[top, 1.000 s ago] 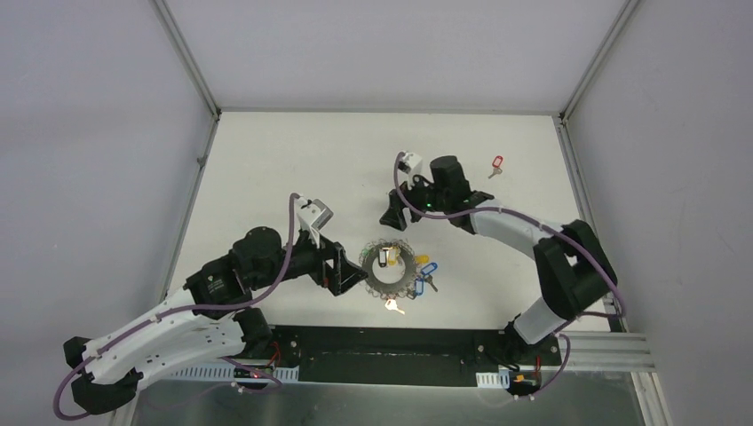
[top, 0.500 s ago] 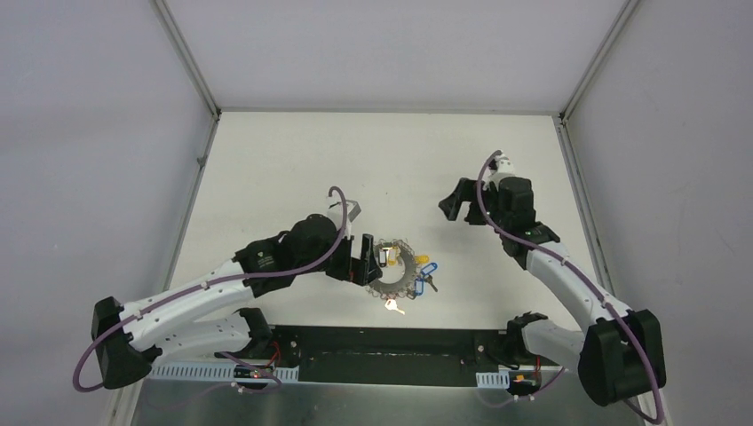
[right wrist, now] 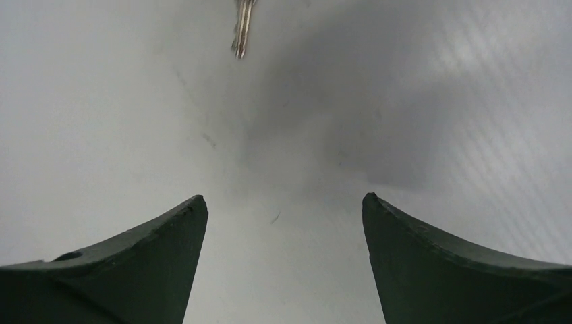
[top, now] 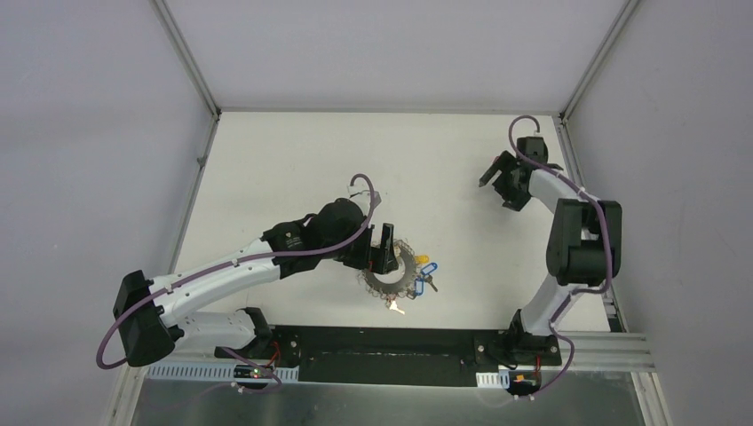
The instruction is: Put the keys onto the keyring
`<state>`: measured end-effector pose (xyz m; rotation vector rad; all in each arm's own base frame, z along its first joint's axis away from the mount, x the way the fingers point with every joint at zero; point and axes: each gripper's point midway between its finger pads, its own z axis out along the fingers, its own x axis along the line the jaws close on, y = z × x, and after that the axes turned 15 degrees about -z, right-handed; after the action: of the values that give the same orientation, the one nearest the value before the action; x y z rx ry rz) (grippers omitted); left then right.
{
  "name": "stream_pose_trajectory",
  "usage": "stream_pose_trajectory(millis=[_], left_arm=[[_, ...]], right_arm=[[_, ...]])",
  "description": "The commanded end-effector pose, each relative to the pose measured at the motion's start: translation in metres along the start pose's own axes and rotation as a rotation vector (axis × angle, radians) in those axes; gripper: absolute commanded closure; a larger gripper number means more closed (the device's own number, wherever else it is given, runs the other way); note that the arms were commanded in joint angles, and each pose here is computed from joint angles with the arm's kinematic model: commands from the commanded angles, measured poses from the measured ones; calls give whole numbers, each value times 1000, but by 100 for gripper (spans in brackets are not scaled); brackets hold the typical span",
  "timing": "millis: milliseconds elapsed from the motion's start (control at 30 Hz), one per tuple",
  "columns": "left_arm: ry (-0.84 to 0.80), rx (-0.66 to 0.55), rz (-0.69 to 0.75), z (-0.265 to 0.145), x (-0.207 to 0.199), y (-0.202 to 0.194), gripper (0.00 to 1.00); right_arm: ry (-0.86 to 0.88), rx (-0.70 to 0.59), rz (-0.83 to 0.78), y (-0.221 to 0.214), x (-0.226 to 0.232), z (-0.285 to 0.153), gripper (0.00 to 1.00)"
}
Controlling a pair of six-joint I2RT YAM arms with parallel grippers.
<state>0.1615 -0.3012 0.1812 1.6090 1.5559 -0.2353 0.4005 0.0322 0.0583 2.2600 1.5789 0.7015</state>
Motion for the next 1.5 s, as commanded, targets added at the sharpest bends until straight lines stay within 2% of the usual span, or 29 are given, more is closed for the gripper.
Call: stream_pose_trajectory(millis=[0,200,367,567,733,967,1067,1200,1467], left_arm=[[-35,-26,-53,-4,-15,10,1],[-24,-42,-80,-7,-9,9,1],[-18,-52,-76,-8,-5,9,1],[-8,-75,-81,-11,1,10,1],[2,-75,-86,-11,8,6,1],[42,-105,-81,-15,20,8,1],[52,-116,-90,-18,23,9,1],[51,-134,-99,-24,23,11,1],[-1,-161,-86,-40,14,17,1]], right_arm=[[-36,-10,89,41,-13,20,17],[-120,18,44,72,-26,62,34],[-98,39,9,85,-20,92,37],[-135,77,-29,91,-26,111,49],[-112,103,-58,87,-22,115,71],[-12,137,-93,56,6,100,80],[25,183,-94,36,15,91,90],[80,227,-77,8,20,75,98],[199,337,-43,-75,30,18,99]])
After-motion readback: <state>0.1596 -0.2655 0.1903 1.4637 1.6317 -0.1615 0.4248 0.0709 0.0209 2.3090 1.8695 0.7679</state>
